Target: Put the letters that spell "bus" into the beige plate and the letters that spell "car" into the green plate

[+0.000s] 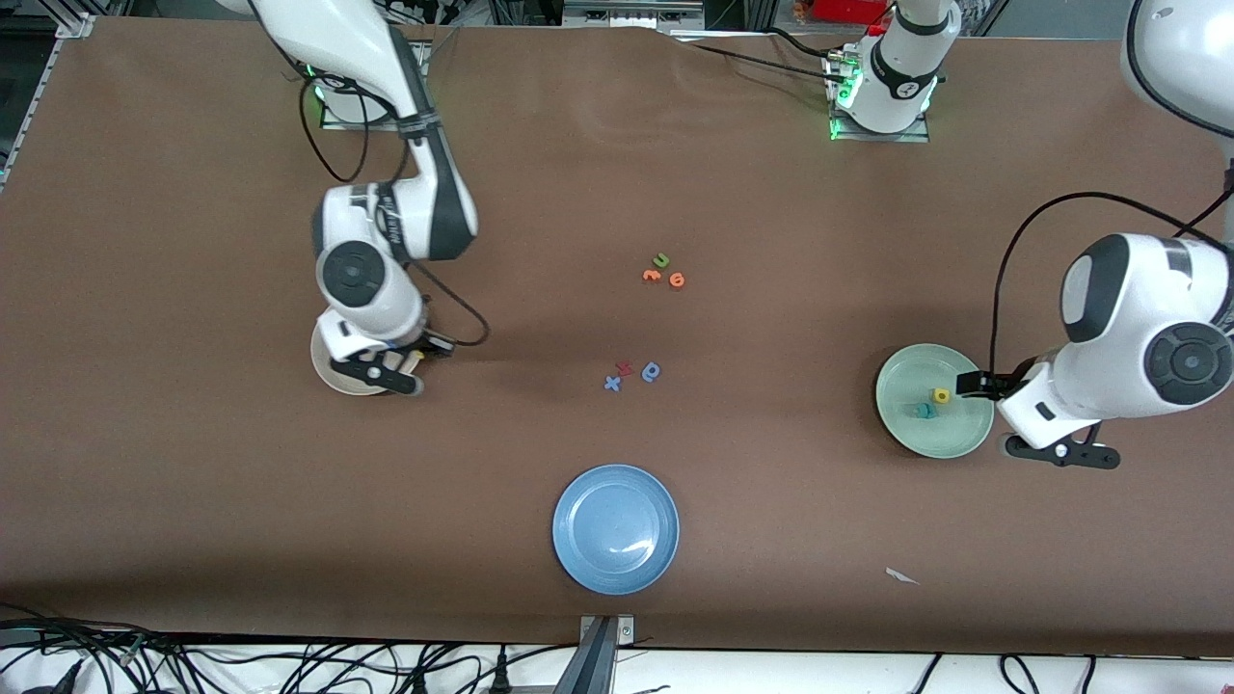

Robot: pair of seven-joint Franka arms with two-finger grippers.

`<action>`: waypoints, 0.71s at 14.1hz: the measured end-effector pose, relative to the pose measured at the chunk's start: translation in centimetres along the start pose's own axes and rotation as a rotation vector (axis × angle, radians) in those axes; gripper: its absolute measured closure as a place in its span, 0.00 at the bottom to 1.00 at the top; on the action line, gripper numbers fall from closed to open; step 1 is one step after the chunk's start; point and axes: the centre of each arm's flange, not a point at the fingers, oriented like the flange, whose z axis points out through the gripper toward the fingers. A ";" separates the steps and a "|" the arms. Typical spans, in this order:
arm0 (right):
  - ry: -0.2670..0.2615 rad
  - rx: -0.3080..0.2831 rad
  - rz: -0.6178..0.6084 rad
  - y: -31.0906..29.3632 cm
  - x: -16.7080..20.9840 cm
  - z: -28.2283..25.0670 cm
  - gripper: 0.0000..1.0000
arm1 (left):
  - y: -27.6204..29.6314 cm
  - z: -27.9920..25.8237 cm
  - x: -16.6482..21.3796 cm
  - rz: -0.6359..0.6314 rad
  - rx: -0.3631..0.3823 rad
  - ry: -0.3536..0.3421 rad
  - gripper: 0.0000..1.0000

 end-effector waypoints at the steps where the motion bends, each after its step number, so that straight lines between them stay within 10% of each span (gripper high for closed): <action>1: 0.001 0.001 -0.024 2.6 -0.3 1.1 0.66 | -0.5 -1.0 -0.4 0.011 -0.030 0.010 0.00; 10: -0.093 0.078 -0.035 7.1 2.7 -9.4 0.00 | 0.4 -18.5 -10.6 0.035 -0.044 0.151 0.00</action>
